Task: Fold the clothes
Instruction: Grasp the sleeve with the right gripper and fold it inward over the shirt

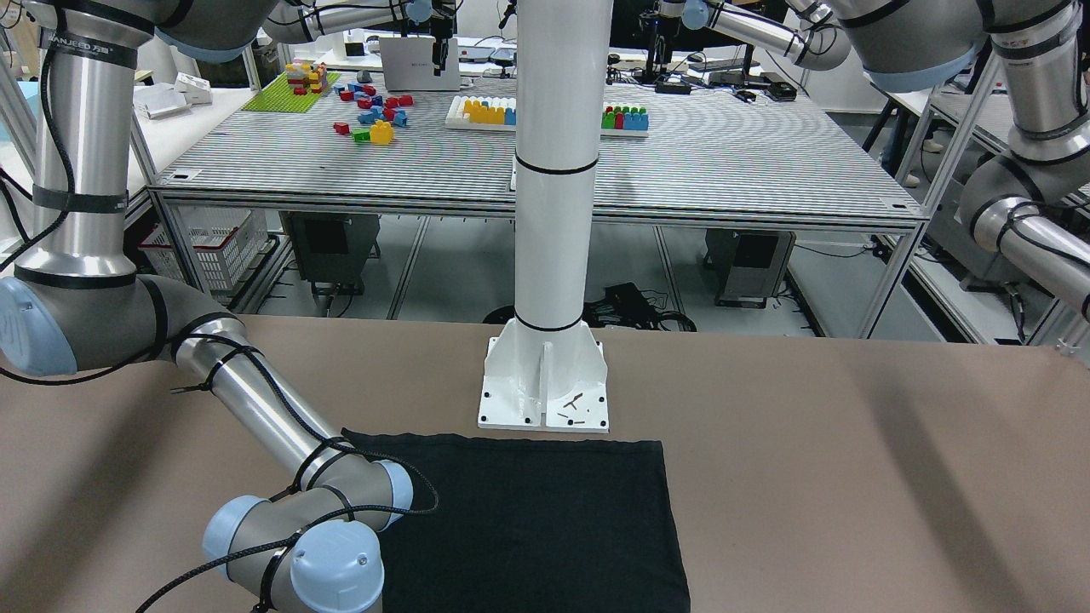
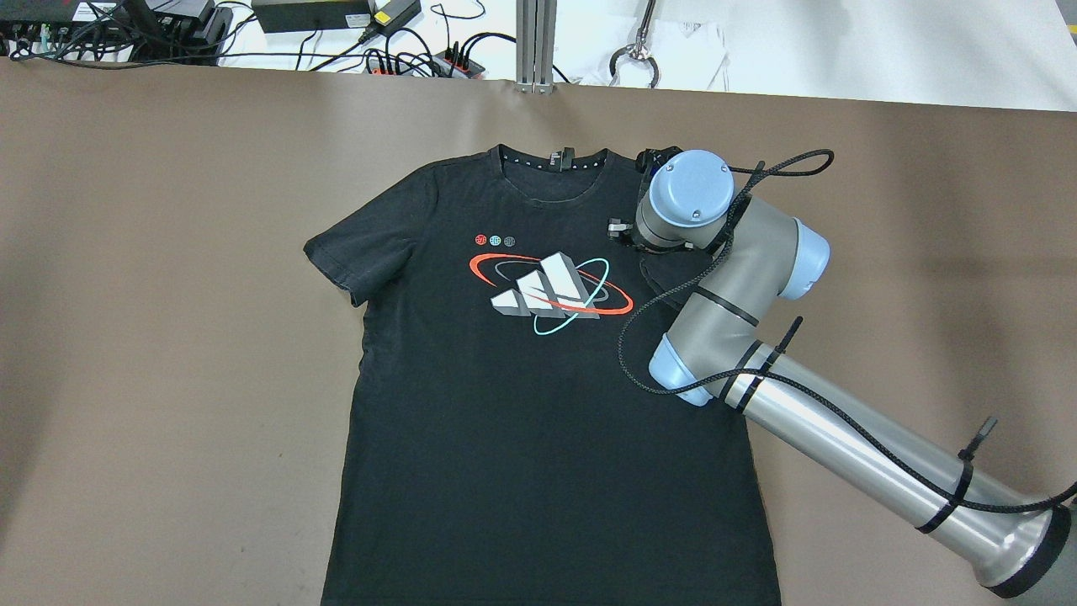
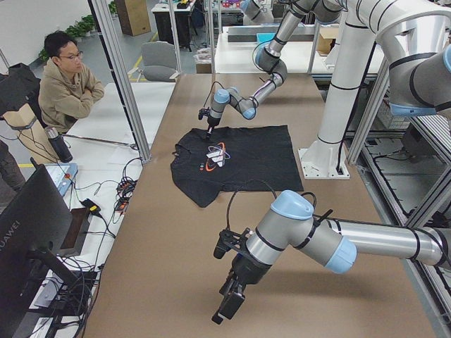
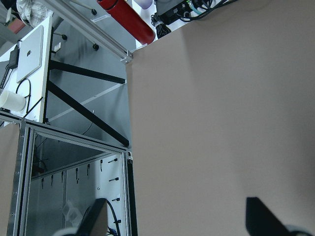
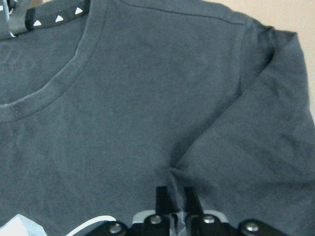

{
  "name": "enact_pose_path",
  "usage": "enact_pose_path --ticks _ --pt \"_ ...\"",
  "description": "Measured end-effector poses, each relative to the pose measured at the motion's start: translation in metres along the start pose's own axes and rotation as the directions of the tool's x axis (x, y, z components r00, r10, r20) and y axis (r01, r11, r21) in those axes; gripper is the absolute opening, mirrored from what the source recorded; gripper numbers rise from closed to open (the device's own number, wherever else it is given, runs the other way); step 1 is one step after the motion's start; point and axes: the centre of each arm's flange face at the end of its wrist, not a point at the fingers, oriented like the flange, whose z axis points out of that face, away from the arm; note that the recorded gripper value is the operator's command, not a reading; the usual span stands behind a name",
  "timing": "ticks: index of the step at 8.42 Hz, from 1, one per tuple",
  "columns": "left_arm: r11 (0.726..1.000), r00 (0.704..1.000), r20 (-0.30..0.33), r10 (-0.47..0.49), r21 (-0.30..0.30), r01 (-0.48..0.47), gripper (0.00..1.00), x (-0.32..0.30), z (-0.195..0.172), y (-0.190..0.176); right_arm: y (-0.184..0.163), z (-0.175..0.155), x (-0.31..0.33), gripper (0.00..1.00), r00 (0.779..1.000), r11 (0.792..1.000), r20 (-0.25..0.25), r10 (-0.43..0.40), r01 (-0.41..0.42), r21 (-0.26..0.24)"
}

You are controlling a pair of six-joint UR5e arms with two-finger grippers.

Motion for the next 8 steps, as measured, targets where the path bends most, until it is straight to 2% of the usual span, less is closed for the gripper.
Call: enact_pose_path --ticks 3,5,8 --pt "1.0 1.0 0.0 -0.002 -0.001 0.002 1.0 0.0 0.0 0.001 0.003 0.0 0.0 0.94 1.0 1.0 -0.001 0.004 -0.004 0.009" --pt "1.0 1.0 0.0 -0.002 -0.003 0.002 1.0 0.0 0.001 0.001 0.007 -0.008 0.004 0.94 1.0 1.0 0.015 -0.011 0.01 0.012" --pt "1.0 1.0 0.0 -0.002 -0.006 0.002 1.0 0.0 0.002 0.002 0.03 -0.01 0.041 0.94 1.0 1.0 0.016 -0.013 0.013 0.002"
